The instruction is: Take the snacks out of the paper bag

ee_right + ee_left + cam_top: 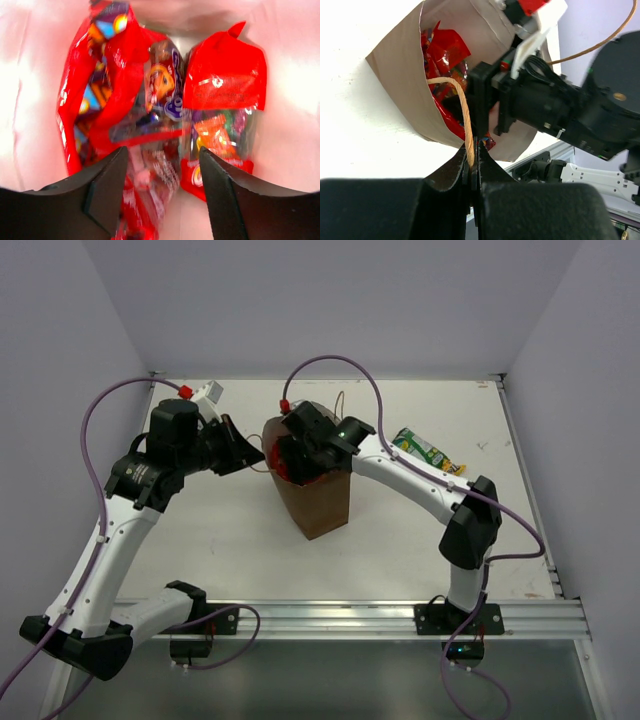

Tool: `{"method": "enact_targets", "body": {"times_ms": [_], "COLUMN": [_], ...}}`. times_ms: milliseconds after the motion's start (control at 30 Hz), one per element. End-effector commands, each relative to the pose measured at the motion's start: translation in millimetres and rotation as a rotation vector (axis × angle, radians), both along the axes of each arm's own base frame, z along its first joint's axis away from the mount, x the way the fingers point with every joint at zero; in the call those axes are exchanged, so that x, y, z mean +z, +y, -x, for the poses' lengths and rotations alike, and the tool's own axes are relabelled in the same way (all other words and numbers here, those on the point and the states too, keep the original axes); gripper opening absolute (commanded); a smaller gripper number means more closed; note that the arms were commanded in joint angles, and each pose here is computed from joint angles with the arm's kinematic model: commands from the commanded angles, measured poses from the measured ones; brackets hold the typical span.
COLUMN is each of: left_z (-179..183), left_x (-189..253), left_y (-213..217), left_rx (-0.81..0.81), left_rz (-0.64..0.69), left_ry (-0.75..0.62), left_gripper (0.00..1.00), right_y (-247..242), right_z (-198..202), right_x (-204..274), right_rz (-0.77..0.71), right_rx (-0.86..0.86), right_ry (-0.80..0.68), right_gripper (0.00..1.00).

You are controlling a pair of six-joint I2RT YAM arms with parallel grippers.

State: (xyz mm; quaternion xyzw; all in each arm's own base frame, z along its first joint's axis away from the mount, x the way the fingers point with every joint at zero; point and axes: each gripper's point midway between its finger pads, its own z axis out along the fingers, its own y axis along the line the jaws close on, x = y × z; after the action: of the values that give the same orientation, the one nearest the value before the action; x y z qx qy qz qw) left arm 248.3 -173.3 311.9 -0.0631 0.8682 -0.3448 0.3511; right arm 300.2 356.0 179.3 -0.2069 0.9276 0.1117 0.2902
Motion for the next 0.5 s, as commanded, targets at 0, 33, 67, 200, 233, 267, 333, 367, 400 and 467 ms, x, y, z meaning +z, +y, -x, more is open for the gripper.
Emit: {"method": "enact_targets", "body": {"times_ms": [0,33,67,200,233,267,333,367,400,467], "left_z": [-3.1,-3.3,-3.7,-3.9,-4.1,-3.6,-3.1,-2.7,-2.5,-2.4], "left_x": [6.4,7.0,7.6,9.6,10.2,10.7,11.5,11.6,12.2,11.6], "left_y": [-2.0,-2.4,-2.7,-4.7,-5.1,-5.2,-5.8,-5.6,-6.0,-5.4], "left_rx": [-0.023,-0.024,-0.025,-0.034,-0.034,-0.036,-0.039,-0.039,-0.041,-0.041], "left_rz": [-0.004,-0.002,-0.001,0.007,0.01,0.011,0.014,0.014,0.014,0.011], "left_ry": [-0.049,-0.051,-0.053,-0.056,-0.057,-0.059,-0.059,-0.058,-0.059,-0.058], "left_gripper": [0.01,0.01,0.01,0.01,0.01,0.01,0.01,0.01,0.01,0.02], "right_y": [-1.1,-1.3,-1.3,7.8,12.3,16.3,20.3,23.0,23.7,27.8], "right_z": [12.1,13.2,13.6,18.7,19.5,22.6,23.5,25.3,25.9,26.2], "right_x": [34.0,32.3,32.0,30.2,31.7,32.9,34.4,34.1,33.0,30.0], "right_rz": [-0.076,-0.072,-0.073,-0.092,-0.104,-0.121,-0.139,-0.145,-0.143,-0.149], "right_rx": [0.038,0.043,0.046,0.081,0.089,0.102,0.112,0.123,0.128,0.139], "right_ry": [-0.04,-0.034,-0.03,0.0,-0.005,0.007,0.011,0.019,0.02,0.025], "right_gripper": [0.63,0.66,0.66,0.71,0.72,0.74,0.8,0.81,0.82,0.86]}}
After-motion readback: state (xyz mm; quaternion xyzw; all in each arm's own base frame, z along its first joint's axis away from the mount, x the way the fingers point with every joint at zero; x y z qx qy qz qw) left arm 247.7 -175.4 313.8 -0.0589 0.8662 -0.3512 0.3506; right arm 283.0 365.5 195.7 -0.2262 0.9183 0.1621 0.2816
